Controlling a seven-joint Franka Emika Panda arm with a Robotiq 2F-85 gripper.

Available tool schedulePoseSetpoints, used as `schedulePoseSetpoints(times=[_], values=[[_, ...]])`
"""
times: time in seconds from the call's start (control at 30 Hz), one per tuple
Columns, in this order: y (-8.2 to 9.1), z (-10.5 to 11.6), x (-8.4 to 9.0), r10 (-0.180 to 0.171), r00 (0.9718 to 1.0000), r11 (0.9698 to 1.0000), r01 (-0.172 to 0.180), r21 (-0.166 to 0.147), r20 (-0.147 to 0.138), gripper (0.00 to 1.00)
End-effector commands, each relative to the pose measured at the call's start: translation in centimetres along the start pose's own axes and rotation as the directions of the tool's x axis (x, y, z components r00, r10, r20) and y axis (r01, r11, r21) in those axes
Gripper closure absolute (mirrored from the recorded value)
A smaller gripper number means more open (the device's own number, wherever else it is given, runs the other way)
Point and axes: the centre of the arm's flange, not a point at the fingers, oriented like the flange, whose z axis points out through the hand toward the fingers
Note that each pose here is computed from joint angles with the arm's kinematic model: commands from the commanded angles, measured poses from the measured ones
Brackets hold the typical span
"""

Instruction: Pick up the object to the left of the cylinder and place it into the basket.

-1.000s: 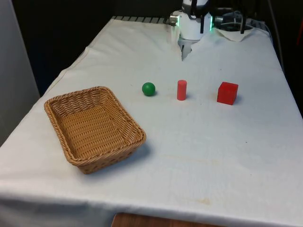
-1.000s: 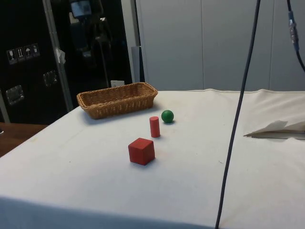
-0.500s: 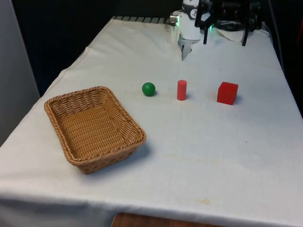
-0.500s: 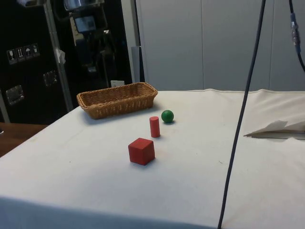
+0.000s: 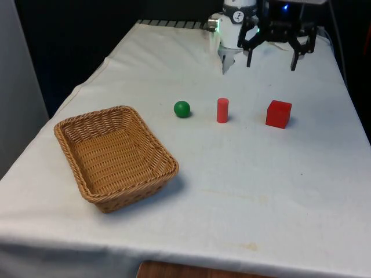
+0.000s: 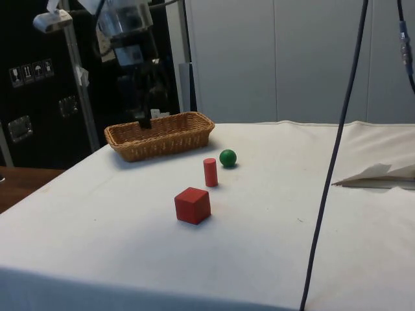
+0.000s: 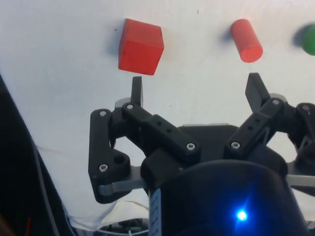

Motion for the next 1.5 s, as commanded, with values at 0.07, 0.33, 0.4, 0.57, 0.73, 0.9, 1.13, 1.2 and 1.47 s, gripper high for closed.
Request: schedulePoseSetpoints(times=[0.07,0.33,0.4,0.57,0.73,0.9,1.13,1.2,1.47], values=[[-0.2,0.9,-1.2,0.002,0.9999,0.9999,-0.002,-0.011,-0.013,0.00],[-0.3,3.4,-2.4,0.001,0.9999,0.9996,-0.001,-0.030,-0.011,0.00],[-0.2,3.5,-1.7,0.000,1.0000,0.9997,0.000,-0.026,0.002,0.00],[-0.5,5.2,-3.2,0.000,0.9999,0.9991,0.000,-0.042,-0.012,0.00],[-0.7,6.7,-4.0,0.001,0.9999,0.9987,-0.002,-0.050,-0.015,0.00],[-1.5,8.0,-4.6,0.013,0.9994,0.9988,-0.014,-0.047,-0.031,0.00],[-2.6,9.3,-5.4,0.029,0.9982,0.9987,-0.031,-0.039,-0.053,0.00],[-2.9,9.6,-5.6,0.034,0.9975,0.9987,-0.036,-0.036,-0.062,0.00],[-3.8,11.0,-6.2,0.065,0.9938,0.9975,-0.067,-0.021,-0.090,0.00]])
